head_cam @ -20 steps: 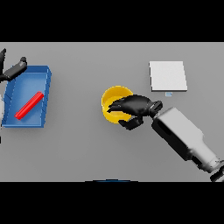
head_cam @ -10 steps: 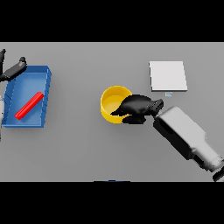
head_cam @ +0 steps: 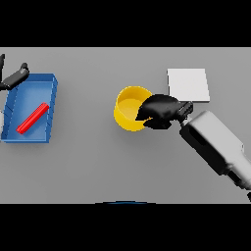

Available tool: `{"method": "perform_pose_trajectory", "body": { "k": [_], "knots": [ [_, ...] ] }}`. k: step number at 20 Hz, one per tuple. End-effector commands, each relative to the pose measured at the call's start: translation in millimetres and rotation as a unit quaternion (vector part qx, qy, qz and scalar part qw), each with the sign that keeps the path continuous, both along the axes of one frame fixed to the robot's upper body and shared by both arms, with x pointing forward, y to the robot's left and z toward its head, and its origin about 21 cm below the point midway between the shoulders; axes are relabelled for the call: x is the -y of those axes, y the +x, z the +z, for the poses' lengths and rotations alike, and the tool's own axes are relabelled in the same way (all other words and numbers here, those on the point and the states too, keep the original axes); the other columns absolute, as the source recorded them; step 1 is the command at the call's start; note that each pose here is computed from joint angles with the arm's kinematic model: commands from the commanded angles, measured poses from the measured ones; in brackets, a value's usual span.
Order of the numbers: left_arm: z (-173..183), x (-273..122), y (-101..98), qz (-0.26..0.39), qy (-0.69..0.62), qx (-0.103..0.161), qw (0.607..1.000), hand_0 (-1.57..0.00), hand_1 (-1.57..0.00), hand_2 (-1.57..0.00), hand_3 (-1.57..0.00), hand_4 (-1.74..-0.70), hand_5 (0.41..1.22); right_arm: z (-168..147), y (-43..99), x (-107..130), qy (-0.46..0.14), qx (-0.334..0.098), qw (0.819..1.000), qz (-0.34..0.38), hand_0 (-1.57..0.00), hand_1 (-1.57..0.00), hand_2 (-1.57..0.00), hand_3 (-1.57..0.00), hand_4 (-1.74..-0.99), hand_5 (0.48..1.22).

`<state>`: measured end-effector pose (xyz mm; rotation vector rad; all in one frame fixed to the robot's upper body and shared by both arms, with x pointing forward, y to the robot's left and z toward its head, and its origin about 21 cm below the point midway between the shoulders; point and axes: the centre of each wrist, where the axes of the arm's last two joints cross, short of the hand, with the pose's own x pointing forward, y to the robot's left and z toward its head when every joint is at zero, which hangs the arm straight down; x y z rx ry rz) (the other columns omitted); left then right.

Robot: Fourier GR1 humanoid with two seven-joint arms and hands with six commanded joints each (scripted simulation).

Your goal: Pick up the red beaker and tilt it to pour out 1 green nut into yellow bowl. Pick up the yellow bowl and place it on the metallic measuring scale.

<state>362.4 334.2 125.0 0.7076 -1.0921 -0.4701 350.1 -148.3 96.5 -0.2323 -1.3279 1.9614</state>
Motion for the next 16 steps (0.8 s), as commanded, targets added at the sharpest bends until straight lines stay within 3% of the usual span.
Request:
{"method": "perform_pose_trajectory", "body": {
  "k": [1, 3, 7, 8, 13, 16],
  "knots": [
    [0, -2, 0.1, 0.000, -0.004, 0.001, 1.000, 0.00, 0.00, 0.00, 0.00, -0.79, 0.737, 4, 1.1, 2, -0.006, 0.001, 1.000, -0.008, -1.55, -1.55, -1.55, -1.30, -1.721, 1.218],
    [0, 0, 0.6, -0.004, -0.006, 0.007, 1.000, 0.00, 0.00, 0.00, 0.00, -0.80, 0.737, 9, 6.0, 4, -0.011, 0.002, 1.000, -0.017, -1.56, -1.55, -1.56, -1.36, -1.724, 1.218],
    [2, -4, 1.1, -0.003, -0.001, 0.009, 1.000, 0.00, 0.00, 0.00, 0.00, -0.80, 0.747, 21, 16.6, 14, -0.014, 0.016, 0.999, -0.043, -1.57, -1.56, -1.56, -1.27, -1.723, 1.219],
    [3, -5, 0.7, -0.001, -0.004, 0.007, 1.000, 0.00, 0.00, 0.00, 0.00, -0.79, 0.748, 26, 19.5, 20, -0.016, 0.029, 0.998, -0.048, -1.47, -1.53, -1.57, -1.28, -1.723, 1.220],
    [5, -5, 3.1, -0.001, -0.007, 0.010, 1.000, 0.00, 0.00, 0.00, 0.00, -0.80, 0.754, 37, 39.0, 49, -0.026, 0.056, 0.993, -0.097, -1.54, -1.56, -1.57, -1.41, -1.726, 1.221],
    [3, -6, 1.5, 0.002, -0.003, 0.005, 1.000, 0.00, 0.00, 0.00, 0.00, -0.80, 0.755, 38, 50.1, 67, -0.036, 0.064, 0.989, -0.131, -1.55, -1.56, -1.57, -1.38, -1.725, 1.221]
  ]
}}
